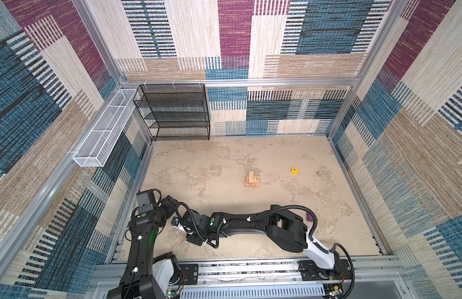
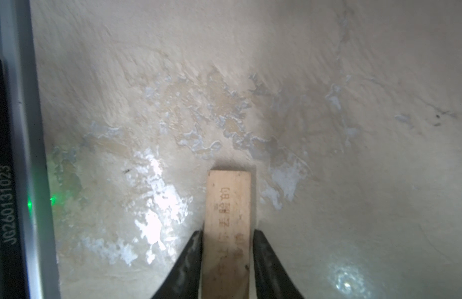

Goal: Build the wood block tower

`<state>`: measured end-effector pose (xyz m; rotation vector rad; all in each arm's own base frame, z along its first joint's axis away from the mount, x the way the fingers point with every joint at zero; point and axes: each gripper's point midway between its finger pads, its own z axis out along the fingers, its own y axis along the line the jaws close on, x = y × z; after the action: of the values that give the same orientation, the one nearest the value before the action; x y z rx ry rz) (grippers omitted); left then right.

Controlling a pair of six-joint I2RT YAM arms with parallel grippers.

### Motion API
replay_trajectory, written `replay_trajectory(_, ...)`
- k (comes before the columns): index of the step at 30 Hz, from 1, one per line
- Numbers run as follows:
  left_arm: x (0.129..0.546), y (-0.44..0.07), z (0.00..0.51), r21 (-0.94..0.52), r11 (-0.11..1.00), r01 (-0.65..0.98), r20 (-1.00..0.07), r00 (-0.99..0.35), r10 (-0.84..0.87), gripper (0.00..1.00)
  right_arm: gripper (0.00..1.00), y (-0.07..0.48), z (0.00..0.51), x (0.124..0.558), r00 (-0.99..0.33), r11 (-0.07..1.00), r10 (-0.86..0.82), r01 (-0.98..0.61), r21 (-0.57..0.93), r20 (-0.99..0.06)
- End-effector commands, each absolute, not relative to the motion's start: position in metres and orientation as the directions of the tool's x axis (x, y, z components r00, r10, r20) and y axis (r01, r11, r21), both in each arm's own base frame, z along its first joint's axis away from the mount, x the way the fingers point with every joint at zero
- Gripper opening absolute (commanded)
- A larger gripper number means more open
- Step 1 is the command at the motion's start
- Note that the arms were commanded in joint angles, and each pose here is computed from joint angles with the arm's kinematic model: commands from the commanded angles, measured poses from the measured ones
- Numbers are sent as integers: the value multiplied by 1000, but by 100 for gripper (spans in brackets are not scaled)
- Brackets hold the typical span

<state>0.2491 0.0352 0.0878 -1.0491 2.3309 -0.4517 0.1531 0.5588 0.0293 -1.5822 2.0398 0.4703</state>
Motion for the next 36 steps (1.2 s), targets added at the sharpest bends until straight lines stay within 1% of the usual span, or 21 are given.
replay_trajectory(1, 254, 35, 90, -511, 650, -562, -350, -554, -755, 81, 37, 561, 37, 157, -187, 272, -778, -961, -53, -599)
replay_trajectory(14, 254, 34, 90, -518, 651, -555, -353, -555, -753, 81, 37, 562, 39, 156, -190, 271, -776, -961, -47, -602)
replay_trajectory(20, 254, 33, 90, -518, 652, -554, -353, -556, -753, 80, 39, 562, 42, 156, -190, 276, -773, -960, -50, -605)
replay_trajectory(30, 255, 34, 92, -520, 652, -551, -357, -554, -753, 80, 34, 562, 42, 154, -193, 269, -773, -962, -37, -604)
replay_trajectory(36, 254, 34, 91, -518, 651, -554, -355, -553, -754, 80, 28, 562, 42, 152, -190, 264, -774, -964, -34, -604)
